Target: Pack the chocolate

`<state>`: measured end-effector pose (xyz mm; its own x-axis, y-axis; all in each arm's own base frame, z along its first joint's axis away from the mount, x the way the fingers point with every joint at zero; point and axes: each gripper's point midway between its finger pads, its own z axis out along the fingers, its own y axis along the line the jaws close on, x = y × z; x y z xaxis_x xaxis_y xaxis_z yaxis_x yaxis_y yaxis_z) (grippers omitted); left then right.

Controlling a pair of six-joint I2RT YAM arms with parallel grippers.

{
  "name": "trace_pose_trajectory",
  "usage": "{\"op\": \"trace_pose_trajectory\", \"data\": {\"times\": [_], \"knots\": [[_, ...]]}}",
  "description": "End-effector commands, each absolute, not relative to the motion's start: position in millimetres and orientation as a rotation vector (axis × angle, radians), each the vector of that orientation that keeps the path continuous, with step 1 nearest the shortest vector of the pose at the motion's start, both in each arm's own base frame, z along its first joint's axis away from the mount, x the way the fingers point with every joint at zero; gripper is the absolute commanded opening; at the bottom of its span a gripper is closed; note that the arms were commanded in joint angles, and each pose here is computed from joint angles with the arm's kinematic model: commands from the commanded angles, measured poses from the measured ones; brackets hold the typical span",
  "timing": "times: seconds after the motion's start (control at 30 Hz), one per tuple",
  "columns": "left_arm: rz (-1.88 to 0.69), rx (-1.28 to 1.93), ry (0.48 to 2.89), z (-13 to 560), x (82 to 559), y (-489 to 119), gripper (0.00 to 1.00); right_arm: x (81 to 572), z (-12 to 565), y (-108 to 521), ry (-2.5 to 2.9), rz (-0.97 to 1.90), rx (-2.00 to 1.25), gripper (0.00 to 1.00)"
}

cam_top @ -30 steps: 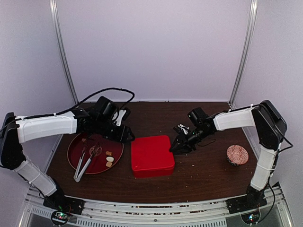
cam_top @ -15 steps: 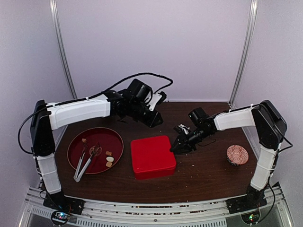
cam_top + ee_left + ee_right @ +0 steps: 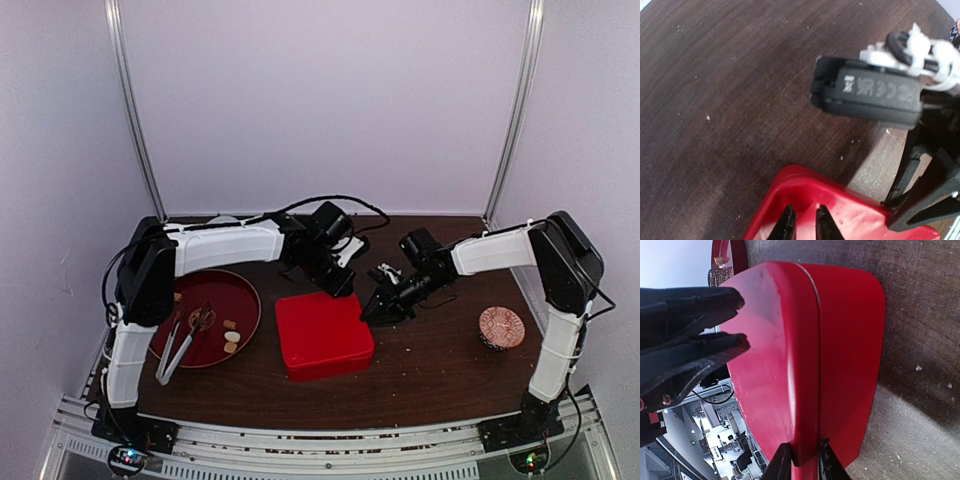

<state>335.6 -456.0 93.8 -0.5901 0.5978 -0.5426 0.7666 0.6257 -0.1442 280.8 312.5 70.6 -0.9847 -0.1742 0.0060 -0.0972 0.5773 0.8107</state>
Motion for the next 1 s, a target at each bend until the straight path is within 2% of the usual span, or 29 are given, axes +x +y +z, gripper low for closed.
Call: {"op": "trace_pose_trajectory", "data": {"times": [0.0, 0.17, 0.4, 0.53, 0.83, 0.97], "knots": [[-0.468, 1.092, 2.388, 119, 334, -443, 0.17, 276, 11, 273, -2.828, -1.032, 0.046, 0.18], [-0.599, 1.178, 2.135, 182, 302, -452, 0.18, 275, 11, 272, -2.829, -1.033, 0.046, 0.18], [-0.700, 1.445, 1.933, 201, 228, -463, 0.19, 270, 6, 270, -2.819, -1.034, 0.046, 0.17], [-0.710, 1.516, 1.901, 190, 208, -475, 0.17, 268, 5, 270, -2.819, -1.037, 0.045, 0.17], [-0.716, 1.726, 2.024, 98, 183, -489, 0.15, 268, 0, 269, -2.815, -1.033, 0.029, 0.17], [-0.659, 1.804, 2.047, 83, 182, -481, 0.15, 268, -2, 269, -2.814, -1.028, 0.023, 0.17]]}}
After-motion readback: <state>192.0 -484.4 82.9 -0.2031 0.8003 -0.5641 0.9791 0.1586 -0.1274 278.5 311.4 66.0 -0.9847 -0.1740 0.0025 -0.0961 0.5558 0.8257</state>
